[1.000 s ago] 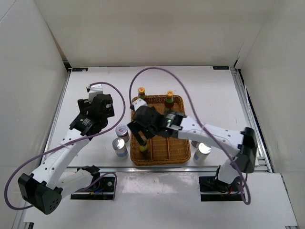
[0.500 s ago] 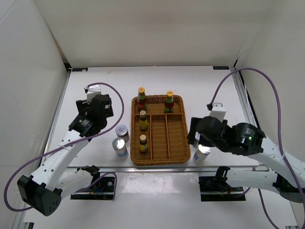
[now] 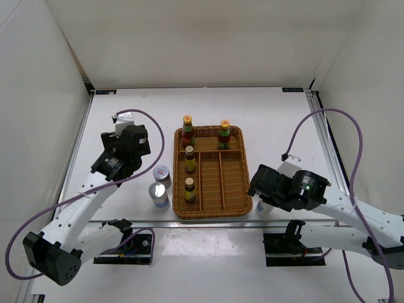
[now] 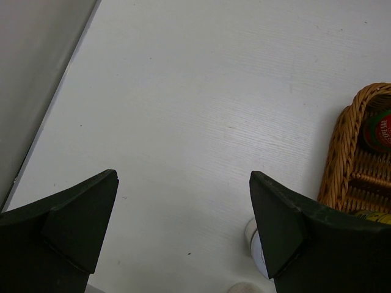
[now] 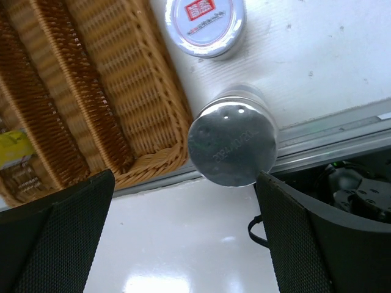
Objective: Organize the condiment bottles
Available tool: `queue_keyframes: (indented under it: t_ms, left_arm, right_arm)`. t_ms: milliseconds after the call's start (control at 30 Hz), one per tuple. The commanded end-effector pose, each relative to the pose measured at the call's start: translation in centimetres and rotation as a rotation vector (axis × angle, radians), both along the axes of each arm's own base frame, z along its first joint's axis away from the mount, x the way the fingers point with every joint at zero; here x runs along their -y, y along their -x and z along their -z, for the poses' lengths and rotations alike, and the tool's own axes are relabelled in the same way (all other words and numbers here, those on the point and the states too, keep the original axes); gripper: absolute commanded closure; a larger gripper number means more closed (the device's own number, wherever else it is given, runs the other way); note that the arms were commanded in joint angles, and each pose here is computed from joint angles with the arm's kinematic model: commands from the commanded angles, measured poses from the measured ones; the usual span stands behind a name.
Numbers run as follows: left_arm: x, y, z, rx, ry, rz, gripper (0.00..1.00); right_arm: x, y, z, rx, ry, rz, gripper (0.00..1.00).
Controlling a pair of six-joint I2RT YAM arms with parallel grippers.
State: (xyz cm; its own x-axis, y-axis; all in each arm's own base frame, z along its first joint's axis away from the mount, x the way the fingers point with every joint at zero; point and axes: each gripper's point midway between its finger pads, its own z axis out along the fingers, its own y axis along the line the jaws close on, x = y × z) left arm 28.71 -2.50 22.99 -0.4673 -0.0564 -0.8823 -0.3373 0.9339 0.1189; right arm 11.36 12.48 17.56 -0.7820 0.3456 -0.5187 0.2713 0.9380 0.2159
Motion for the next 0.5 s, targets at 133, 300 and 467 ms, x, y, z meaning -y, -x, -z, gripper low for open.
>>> queue_keyframes:
  t_ms: [133,300,467]
  left_arm:
    - [0.1,-0.1,0.1,-0.006,0.016,0.002,0.00]
    - [0.3,-0.1,0.2,-0.009,0.022,0.010,0.00]
    - [0.3,-0.1,0.2,-0.009,0.022,0.010,0.00]
  right_arm:
    - [7.6,2.8,2.0,-0.086,0.234,0.120,0.00]
    - [8.2,2.8,2.2,-0.093,0.248,0.124,0.03]
    - [7.8,3.4,2.2,-0.136,0.244,0.091,0.06]
